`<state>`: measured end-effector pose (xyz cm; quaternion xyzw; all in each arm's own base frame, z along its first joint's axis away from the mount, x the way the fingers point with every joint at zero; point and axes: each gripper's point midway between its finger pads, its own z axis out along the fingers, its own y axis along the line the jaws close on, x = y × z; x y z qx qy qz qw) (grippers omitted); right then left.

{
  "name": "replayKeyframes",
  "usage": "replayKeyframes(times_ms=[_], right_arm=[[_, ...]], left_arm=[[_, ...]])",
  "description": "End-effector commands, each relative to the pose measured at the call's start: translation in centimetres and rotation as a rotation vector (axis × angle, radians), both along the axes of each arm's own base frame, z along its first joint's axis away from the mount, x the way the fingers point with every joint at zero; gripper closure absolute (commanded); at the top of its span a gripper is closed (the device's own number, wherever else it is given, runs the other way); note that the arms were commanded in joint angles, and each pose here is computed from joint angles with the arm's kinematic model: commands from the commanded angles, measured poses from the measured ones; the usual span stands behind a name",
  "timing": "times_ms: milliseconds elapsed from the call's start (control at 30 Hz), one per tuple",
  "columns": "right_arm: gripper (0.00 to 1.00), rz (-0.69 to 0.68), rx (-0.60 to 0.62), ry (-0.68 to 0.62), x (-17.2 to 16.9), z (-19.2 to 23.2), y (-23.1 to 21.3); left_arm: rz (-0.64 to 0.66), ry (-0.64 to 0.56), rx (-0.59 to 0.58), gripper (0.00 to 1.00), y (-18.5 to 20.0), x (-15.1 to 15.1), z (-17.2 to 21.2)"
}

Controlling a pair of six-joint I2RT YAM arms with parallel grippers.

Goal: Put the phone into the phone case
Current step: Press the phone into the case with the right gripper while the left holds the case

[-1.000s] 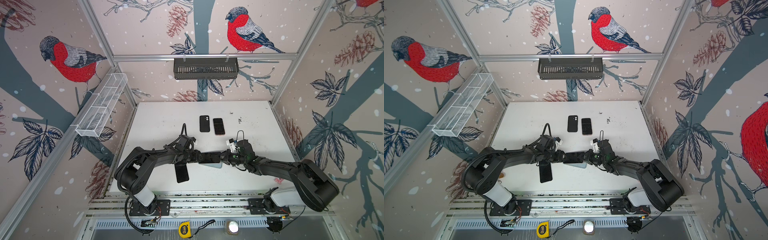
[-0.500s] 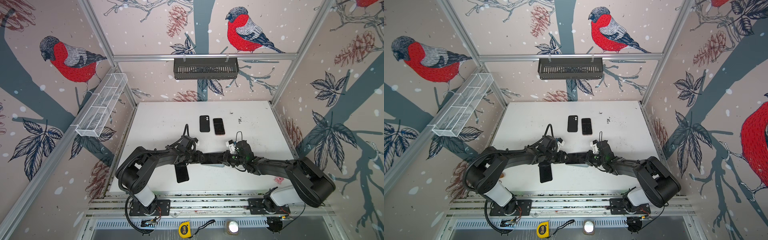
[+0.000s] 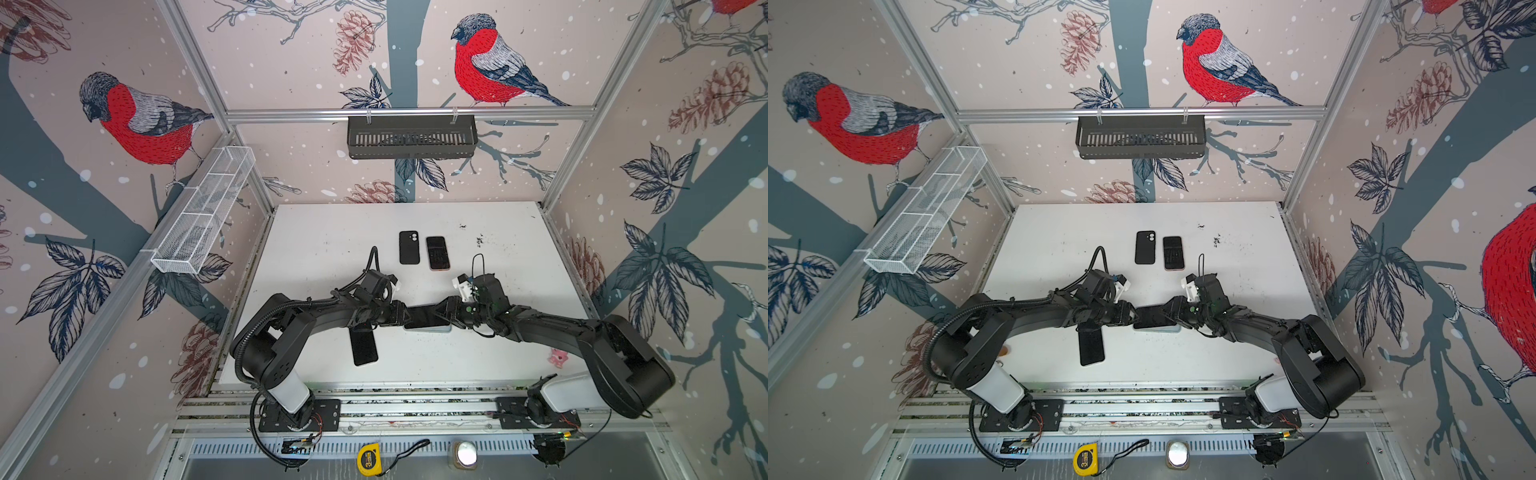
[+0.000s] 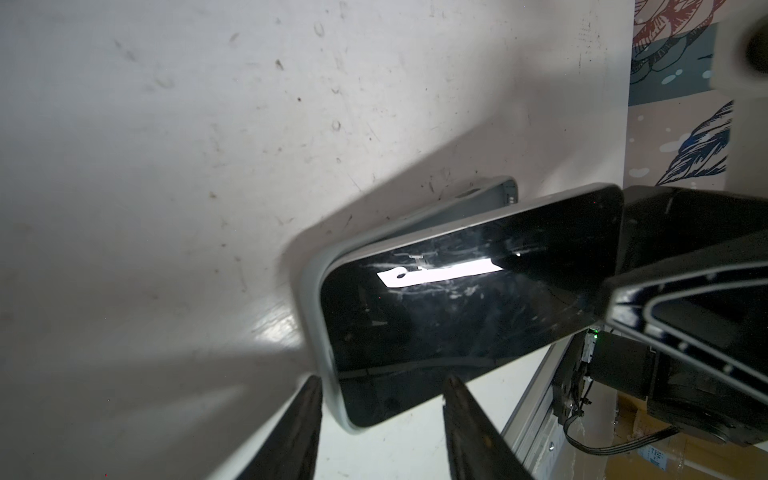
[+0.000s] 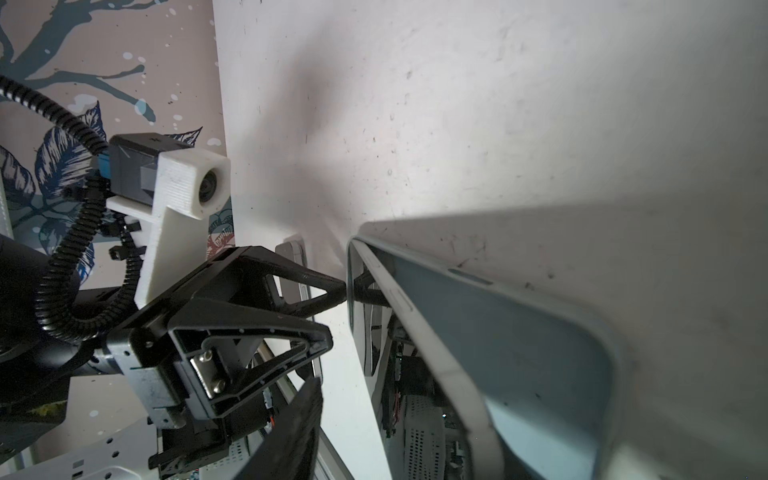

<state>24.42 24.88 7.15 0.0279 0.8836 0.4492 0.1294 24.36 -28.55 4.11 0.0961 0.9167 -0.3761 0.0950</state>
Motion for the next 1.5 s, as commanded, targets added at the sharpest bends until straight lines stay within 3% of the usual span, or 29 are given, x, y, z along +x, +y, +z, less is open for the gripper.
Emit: replayKeyframes(times_ms=[0,167,333,933,1067,1233,1467], right_arm=[[0.48,0.031,-0.105,-0.026,-0.2,-0.8,-1.2],[0.47,0.046,-0.210,-0.041,-0.1,-1.4,-2.7],[0.47,0.034,-0.228,-0.047,-0.2,-1.4,-3.7],[0.67,0.046,-0.226,-0.032,-1.3,-2.2,-4.4],[0.68,0.053,-0.235,-0.031,-1.7,-2.4,-4.7],[0.69,0.064,-0.243,-0.027,-2.3,-2.7,-4.9],[0.71,0.073,-0.241,-0.019,-2.6,-3.1,-4.5]], left_arm=[[-0.002,-0.027,0.015,0.52,0.1,0.4,0.2],[-0.004,-0.031,0.024,0.52,0.2,0.4,0.2],[-0.005,-0.032,0.026,0.52,0.3,0.3,0.3],[-0.014,-0.017,0.002,0.53,-0.2,0.2,0.4],[-0.022,-0.012,0.000,0.63,-0.4,0.0,0.2],[-0.016,-0.002,0.080,0.64,0.1,-0.2,-1.3],[-0.023,0.001,0.183,0.73,0.6,-0.4,-2.8]])
